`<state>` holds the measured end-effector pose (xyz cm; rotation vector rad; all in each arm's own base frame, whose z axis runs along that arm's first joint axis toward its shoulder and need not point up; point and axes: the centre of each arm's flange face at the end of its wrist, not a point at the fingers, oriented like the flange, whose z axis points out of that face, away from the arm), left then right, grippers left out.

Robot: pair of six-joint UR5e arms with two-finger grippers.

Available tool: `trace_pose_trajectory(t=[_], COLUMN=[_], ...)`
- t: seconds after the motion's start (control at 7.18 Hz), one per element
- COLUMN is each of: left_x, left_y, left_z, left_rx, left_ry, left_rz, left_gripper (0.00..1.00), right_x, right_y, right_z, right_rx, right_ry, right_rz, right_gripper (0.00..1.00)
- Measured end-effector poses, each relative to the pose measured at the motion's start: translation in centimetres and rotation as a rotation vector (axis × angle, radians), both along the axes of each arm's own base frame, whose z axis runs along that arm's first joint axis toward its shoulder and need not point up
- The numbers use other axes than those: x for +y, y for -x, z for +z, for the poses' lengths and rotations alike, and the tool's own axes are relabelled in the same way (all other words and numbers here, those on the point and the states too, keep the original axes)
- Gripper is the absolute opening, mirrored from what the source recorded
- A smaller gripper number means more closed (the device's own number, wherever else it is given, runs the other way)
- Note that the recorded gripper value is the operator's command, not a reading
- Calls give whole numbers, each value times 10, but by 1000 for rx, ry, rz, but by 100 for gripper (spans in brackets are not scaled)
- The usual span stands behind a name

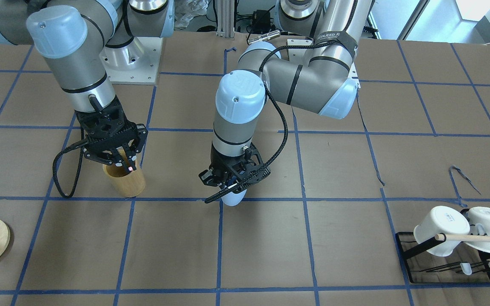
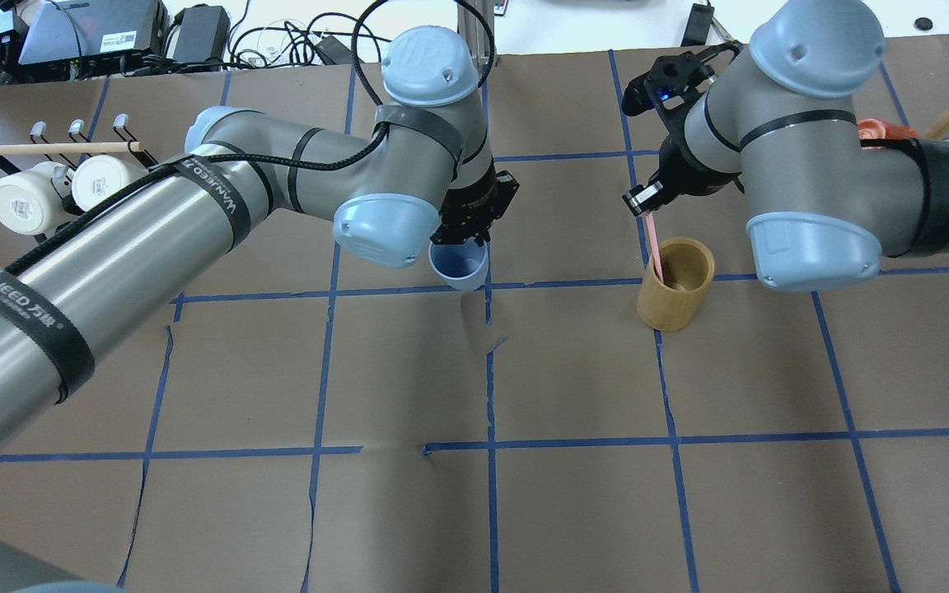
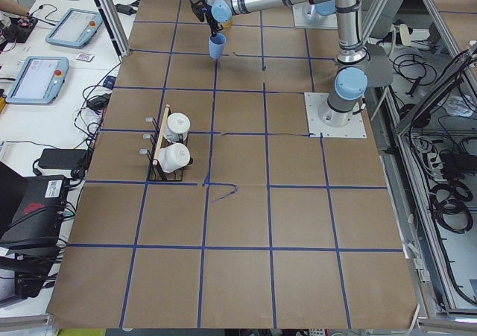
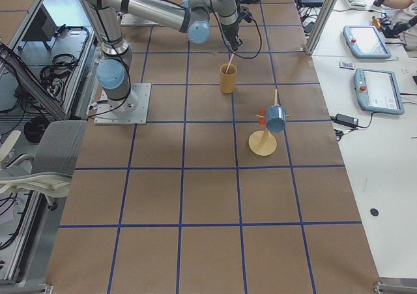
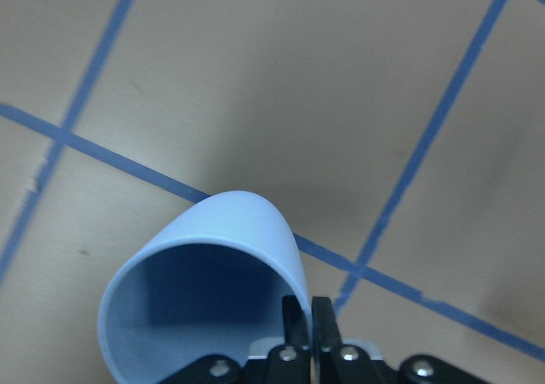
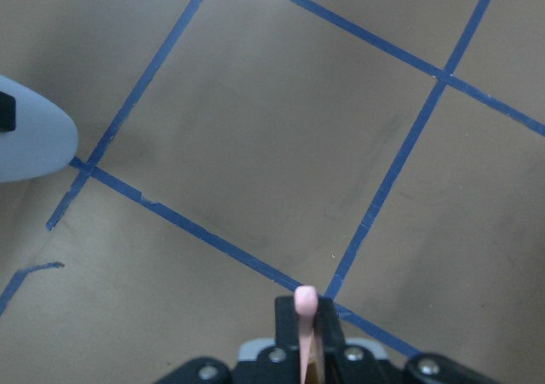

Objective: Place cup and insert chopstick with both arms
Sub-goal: 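Grasp the blue cup with the left gripper while the right gripper pulls out the chopstick, then set the blue cup down beside the tan cup while the right gripper lifts the chopstick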

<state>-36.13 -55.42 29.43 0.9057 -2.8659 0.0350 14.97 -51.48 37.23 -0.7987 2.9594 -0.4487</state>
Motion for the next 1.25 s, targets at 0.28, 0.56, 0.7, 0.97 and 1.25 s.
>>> trace_pose_trajectory(t=[0.28,0.56,0.7,0.97,1.25], left_x=[-1,-3,-4,-15,-16], left_y=[8,9,9,4,-12], left_z=[-4,-10,-7,25,82], left_rx=[32,34,37,29,-29], left_ry=[-21,-34,-24,47,61], left_rz=[22,26,24,-53,-197], left_gripper=[99,100,100,100,100], right_x=[-5,-6,-5,-8,-15], right_y=[1,5,6,6,4], right_z=[15,24,30,56,105], right_rx=[4,13,16,17,13], right_ry=[25,40,51,75,115], right_rz=[-4,-12,-15,-16,-11], right_gripper=[14,13,14,14,13])
